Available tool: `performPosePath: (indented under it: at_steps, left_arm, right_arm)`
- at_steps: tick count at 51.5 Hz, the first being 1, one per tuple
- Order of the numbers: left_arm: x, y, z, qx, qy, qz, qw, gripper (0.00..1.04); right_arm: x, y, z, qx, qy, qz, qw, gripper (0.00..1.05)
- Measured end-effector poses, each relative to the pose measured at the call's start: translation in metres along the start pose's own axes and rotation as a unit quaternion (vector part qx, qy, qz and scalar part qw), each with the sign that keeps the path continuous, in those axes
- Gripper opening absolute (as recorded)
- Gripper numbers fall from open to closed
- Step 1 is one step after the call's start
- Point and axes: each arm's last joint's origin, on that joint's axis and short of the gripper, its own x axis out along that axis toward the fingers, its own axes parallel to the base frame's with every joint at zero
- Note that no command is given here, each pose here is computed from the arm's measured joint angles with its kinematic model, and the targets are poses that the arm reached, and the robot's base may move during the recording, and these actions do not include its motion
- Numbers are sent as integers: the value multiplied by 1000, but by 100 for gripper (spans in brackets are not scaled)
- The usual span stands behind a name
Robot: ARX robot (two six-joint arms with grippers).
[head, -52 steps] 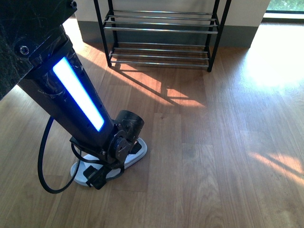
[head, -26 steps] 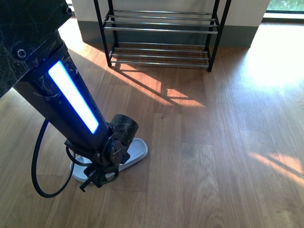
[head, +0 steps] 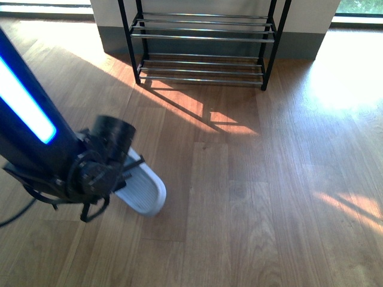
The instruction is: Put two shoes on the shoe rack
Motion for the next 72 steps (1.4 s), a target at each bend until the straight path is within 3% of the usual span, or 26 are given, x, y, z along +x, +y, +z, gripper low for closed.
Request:
performPosePath:
  at_steps: [10, 25, 33, 40, 72]
  left_arm:
    - [-81, 33, 79, 90, -105, -62, 988, 2]
    - [-179, 104, 117, 236, -182, -94, 950, 2]
    - [-226, 138, 115, 319, -221, -108, 915, 2]
    - [-250, 157, 111, 341, -248, -98, 901, 2]
    - [-252, 158, 111, 350, -252, -99, 897, 2]
  right_arm:
    - [0, 0, 0, 0, 0, 0, 1000, 1]
    - [0, 0, 0, 0, 0, 0, 1000, 1]
    - [0, 0, 0, 0, 0, 0, 1000, 1]
    - [0, 0, 0, 0, 0, 0, 1000, 1]
    - [0, -1, 0, 0, 0, -1, 1000, 1]
